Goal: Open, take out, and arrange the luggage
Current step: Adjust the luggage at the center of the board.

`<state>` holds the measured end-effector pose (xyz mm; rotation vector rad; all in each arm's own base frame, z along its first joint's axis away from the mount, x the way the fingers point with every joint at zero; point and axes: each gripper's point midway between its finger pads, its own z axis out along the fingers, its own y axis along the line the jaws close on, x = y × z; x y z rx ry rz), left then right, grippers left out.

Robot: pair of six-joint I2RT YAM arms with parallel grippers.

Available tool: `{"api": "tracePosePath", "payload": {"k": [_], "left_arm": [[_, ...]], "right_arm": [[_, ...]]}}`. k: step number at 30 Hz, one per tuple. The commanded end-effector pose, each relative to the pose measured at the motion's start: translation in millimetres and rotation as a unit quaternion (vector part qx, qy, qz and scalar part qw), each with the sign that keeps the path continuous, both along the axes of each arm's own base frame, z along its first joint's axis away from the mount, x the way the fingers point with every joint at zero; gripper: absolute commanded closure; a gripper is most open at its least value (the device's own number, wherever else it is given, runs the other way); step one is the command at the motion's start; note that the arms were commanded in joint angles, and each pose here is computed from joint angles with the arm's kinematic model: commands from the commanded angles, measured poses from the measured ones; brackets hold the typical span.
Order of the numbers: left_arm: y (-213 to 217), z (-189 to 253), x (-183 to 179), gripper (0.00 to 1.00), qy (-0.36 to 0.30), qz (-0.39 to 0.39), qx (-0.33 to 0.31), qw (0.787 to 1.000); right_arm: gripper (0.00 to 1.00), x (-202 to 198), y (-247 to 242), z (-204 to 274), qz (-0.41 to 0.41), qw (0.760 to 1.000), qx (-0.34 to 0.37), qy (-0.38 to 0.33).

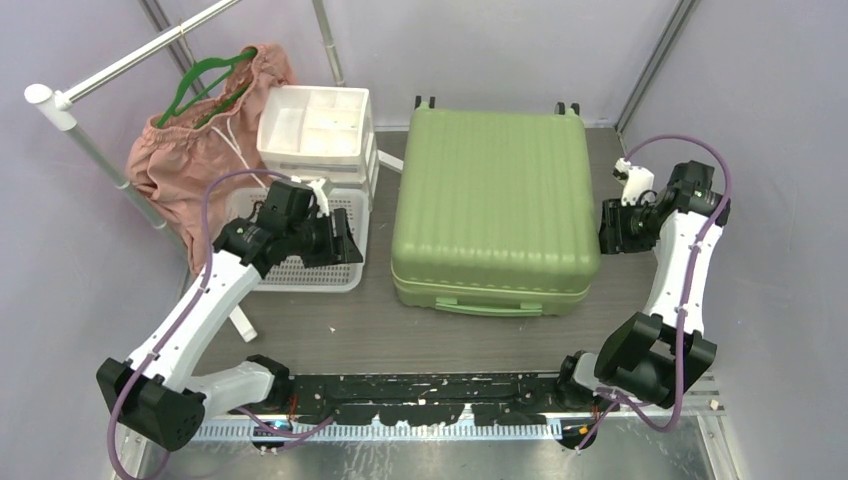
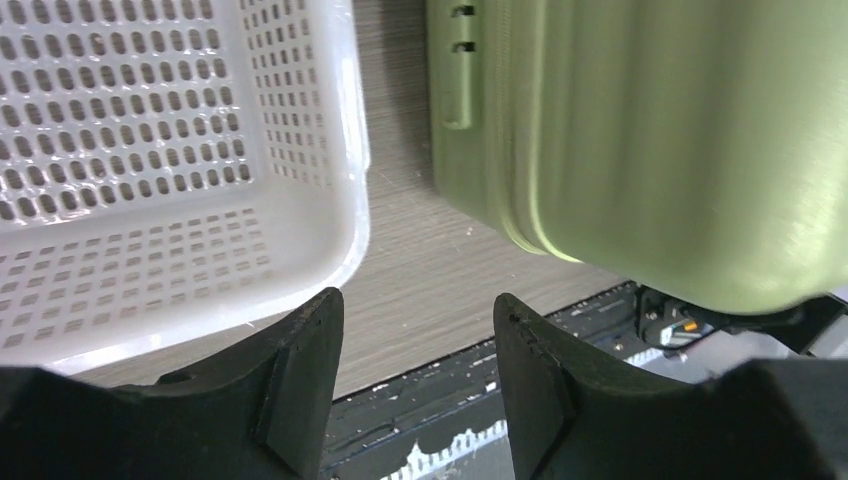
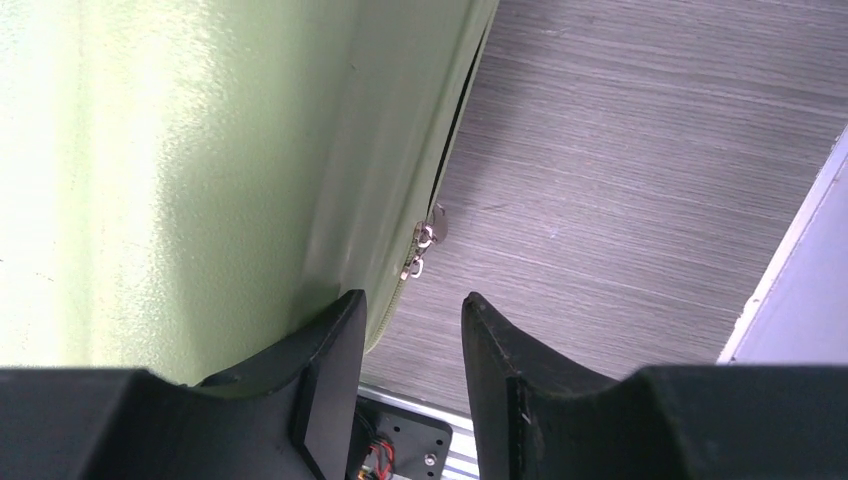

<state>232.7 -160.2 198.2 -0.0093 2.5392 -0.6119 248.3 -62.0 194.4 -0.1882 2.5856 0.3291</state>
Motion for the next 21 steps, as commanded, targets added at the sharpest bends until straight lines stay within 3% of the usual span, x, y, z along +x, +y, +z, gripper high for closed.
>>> {"api": "tracePosePath", "payload": {"k": [1, 11, 18, 21], "left_arm": [[-15.3, 38.9, -6.9, 0.43, -0.035, -0.038, -0.057, 0.997], [-9.8, 86.2, 7.0, 0.47, -0.116, -0.015, -0.065, 0.991], [-28.5, 111.7, 4.0, 0.47, -0.155, -0.052, -0.128, 0.978], [-35.7, 114.7, -0.9, 0.47, -0.175, -0.073, -0.154, 0.970]], "right_arm": [[0.53, -25.6, 60.3, 11.3, 0.077, 0.995, 0.061, 0.014], [0.54, -47.0, 120.2, 14.9, 0.194, 0.978, 0.070, 0.013], [0.51, -66.6, 121.1, 29.7, 0.248, 0.967, 0.048, -0.005], [0.44, -79.7, 113.7, 24.6, 0.266, 0.963, 0.030, -0.011]]}}
